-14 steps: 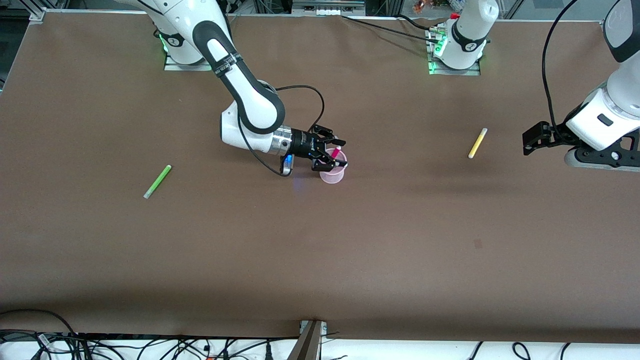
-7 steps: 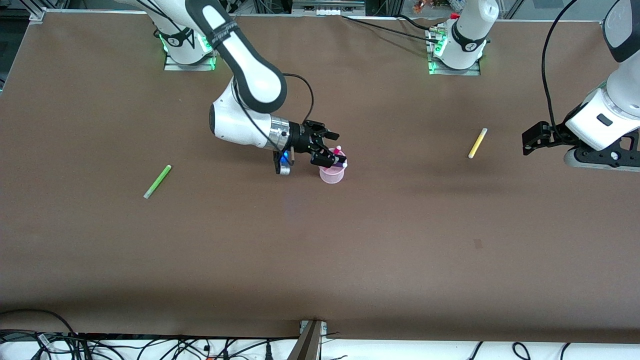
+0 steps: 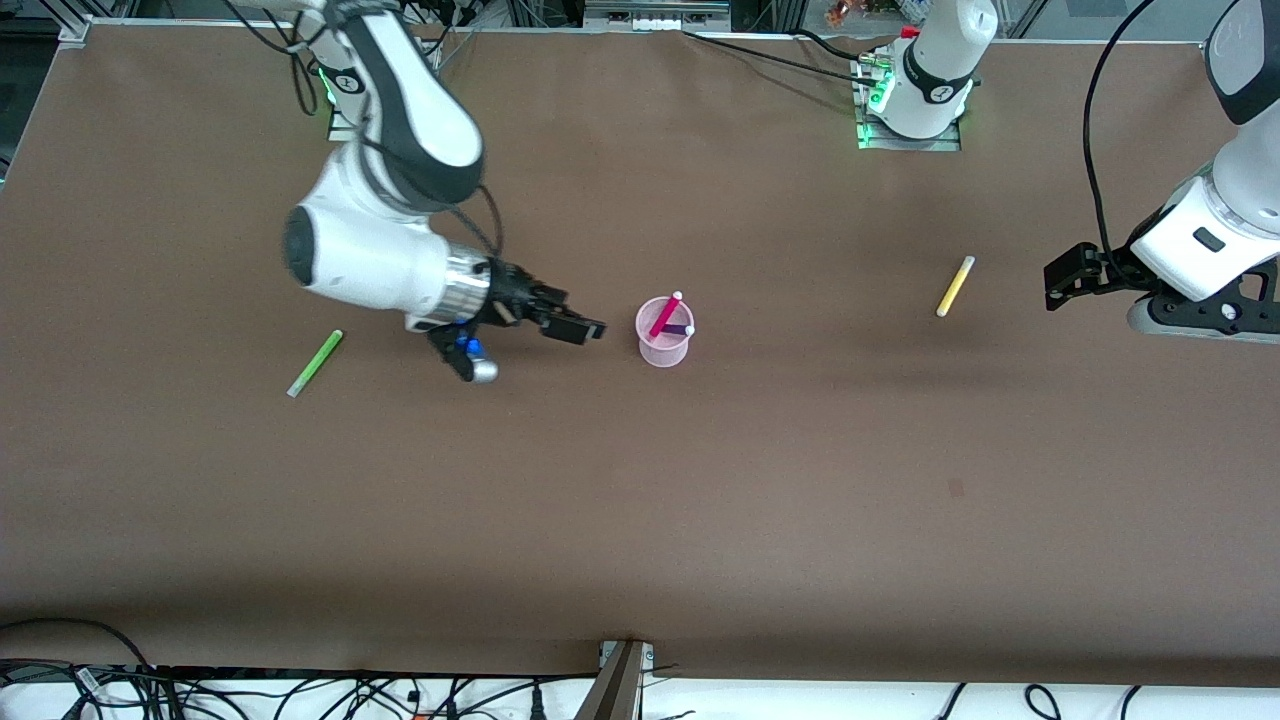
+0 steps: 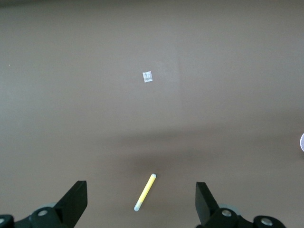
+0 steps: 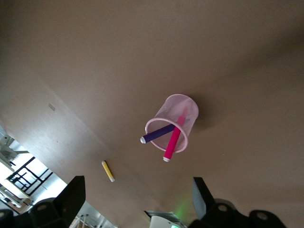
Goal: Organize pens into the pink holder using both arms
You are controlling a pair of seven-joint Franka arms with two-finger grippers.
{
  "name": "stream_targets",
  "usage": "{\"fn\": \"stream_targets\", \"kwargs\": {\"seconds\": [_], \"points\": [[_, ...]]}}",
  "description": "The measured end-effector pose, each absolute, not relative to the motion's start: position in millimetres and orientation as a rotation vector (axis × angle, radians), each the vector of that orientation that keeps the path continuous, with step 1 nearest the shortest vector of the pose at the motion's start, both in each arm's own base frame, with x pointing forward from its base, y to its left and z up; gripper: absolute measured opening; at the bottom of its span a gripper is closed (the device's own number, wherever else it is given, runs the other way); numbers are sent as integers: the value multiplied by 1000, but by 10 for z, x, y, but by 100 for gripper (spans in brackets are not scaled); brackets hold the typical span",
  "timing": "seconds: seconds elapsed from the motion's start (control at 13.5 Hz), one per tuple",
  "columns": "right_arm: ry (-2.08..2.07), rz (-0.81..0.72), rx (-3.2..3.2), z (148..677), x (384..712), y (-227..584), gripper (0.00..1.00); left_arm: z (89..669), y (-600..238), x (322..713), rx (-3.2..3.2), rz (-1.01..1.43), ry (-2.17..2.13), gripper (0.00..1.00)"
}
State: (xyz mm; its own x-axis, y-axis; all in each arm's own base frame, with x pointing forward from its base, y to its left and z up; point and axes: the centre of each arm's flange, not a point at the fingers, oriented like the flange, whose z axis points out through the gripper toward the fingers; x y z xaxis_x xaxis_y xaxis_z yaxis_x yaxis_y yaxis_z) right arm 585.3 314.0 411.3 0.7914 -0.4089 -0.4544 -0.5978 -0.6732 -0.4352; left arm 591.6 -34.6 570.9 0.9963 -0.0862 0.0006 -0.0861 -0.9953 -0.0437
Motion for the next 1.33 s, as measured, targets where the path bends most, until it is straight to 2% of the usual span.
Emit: {"fn": "stream_targets", "kwargs": {"seconds": [0.3, 0.81, 1.11, 1.33], "points": [[525, 391, -2629, 4620, 5857, 2268, 100, 5709, -347, 5916, -3095, -3, 134, 100], [-31, 145, -3065, 5490, 5598, 1225, 100, 5712, -349, 5916, -3095, -4, 134, 100], [-224, 74, -3076, 5720, 5589, 730, 100, 5711, -350, 5916, -3095, -4, 135, 100], [-293, 53, -3072, 5884, 5592, 652, 100, 5711, -350, 5916, -3095, -4, 135, 100]]}}
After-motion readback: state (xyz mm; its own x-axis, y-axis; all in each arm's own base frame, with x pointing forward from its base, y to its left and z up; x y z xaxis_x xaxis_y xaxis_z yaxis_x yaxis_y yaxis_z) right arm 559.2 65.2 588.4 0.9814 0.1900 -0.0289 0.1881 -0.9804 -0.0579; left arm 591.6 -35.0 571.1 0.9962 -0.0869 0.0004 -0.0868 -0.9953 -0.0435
